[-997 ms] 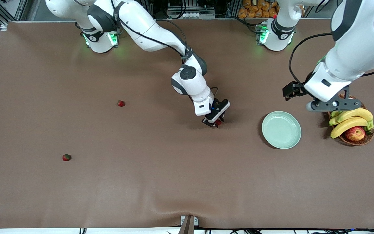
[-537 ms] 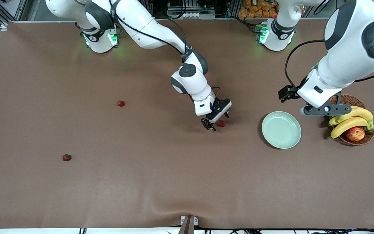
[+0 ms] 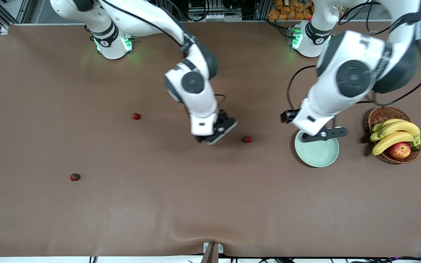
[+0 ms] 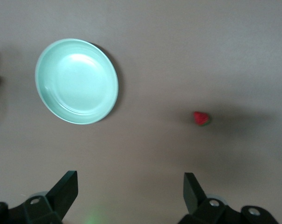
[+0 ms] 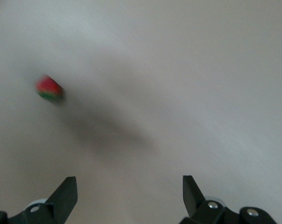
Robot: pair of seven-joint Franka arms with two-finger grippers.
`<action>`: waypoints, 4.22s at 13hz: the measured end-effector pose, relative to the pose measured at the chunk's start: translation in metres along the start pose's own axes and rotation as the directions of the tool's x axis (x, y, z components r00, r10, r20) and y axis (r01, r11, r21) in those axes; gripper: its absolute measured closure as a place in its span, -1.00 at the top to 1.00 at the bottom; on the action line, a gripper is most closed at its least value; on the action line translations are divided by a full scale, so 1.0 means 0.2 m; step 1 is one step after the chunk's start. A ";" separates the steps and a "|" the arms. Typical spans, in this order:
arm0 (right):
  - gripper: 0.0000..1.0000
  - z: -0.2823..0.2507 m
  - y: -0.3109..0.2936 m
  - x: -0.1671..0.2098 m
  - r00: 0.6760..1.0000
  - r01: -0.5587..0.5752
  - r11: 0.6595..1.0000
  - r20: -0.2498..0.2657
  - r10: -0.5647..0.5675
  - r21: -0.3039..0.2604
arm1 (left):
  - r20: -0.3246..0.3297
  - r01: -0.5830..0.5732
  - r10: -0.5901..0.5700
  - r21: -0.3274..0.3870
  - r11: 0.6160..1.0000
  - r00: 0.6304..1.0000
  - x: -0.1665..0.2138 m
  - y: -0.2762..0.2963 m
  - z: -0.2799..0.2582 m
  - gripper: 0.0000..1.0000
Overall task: Collect all strawberries into plate
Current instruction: 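Reach the right gripper to the second strawberry while the left gripper reaches the first, then close both grippers on their strawberries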
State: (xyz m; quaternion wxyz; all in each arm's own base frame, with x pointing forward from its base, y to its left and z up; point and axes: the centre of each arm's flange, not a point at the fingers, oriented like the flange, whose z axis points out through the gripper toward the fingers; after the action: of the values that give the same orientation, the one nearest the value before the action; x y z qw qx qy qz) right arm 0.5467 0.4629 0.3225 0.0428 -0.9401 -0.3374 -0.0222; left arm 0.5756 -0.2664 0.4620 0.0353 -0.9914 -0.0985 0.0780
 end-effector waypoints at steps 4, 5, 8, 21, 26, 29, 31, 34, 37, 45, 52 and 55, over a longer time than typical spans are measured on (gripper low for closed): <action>1.00 -0.07 0.49 -0.24 0.979 0.011 0.999 0.204 -0.019 0.040 | -0.005 0.179 -0.179 -0.012 0.984 0.984 -0.02 0.29 0.26 1.00; 1.00 -0.06 0.61 -0.30 0.974 0.027 0.998 0.225 -0.039 0.054 | -0.007 0.215 -0.216 -0.020 0.976 0.976 -0.02 0.34 0.33 1.00; 1.00 -0.02 0.90 -0.48 0.960 0.075 0.994 0.263 -0.095 0.085 | -0.007 0.310 -0.311 -0.041 0.950 0.950 0.00 0.48 0.53 1.00; 1.00 0.35 0.87 -1.09 0.895 0.261 0.965 0.368 -0.253 0.029 | -0.058 0.579 -0.589 -0.131 0.805 0.806 0.04 0.67 1.17 1.00; 1.00 0.48 0.84 -1.20 0.907 0.278 0.961 0.326 -0.268 0.016 | -0.064 0.602 -0.609 -0.101 0.792 0.791 -0.01 0.61 1.33 1.00; 1.00 0.51 0.82 -1.24 0.908 0.280 0.960 0.321 -0.270 0.016 | -0.061 0.619 -0.625 -0.099 0.779 0.778 -0.03 0.61 1.34 1.00; 1.00 0.52 0.82 -1.25 0.907 0.280 0.960 0.321 -0.271 0.017 | -0.060 0.630 -0.637 -0.096 0.770 0.769 -0.03 0.61 1.35 1.00; 1.00 0.53 0.82 -1.26 0.911 0.283 0.959 0.310 -0.272 0.012 | -0.058 0.638 -0.643 -0.088 0.765 0.764 -0.05 0.61 1.37 1.00; 1.00 0.55 0.82 -1.27 0.911 0.283 0.959 0.308 -0.273 0.012 | -0.056 0.644 -0.648 -0.074 0.761 0.759 -0.08 0.60 1.40 1.00; 1.00 0.59 0.81 -1.30 0.905 0.281 0.959 0.326 -0.273 0.024 | -0.057 0.645 -0.648 -0.070 0.761 0.759 -0.11 0.60 1.39 0.57; -0.14 0.61 0.83 -1.31 0.905 0.282 0.959 0.327 -0.272 0.018 | -0.057 0.647 -0.651 -0.073 0.759 0.757 -0.11 0.60 1.38 -0.30; -0.34 0.61 0.83 -1.30 0.905 0.282 0.959 0.327 -0.272 0.018 | -0.067 0.656 -0.663 -0.098 0.748 0.746 -0.06 0.55 1.21 -0.36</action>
State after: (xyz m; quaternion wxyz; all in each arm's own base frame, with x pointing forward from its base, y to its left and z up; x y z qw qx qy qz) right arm 0.4527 0.1816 0.1725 -0.0310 -0.8740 -0.4693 0.1226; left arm 0.5450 -0.3624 0.2156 0.0315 -0.8959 -0.4430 0.0088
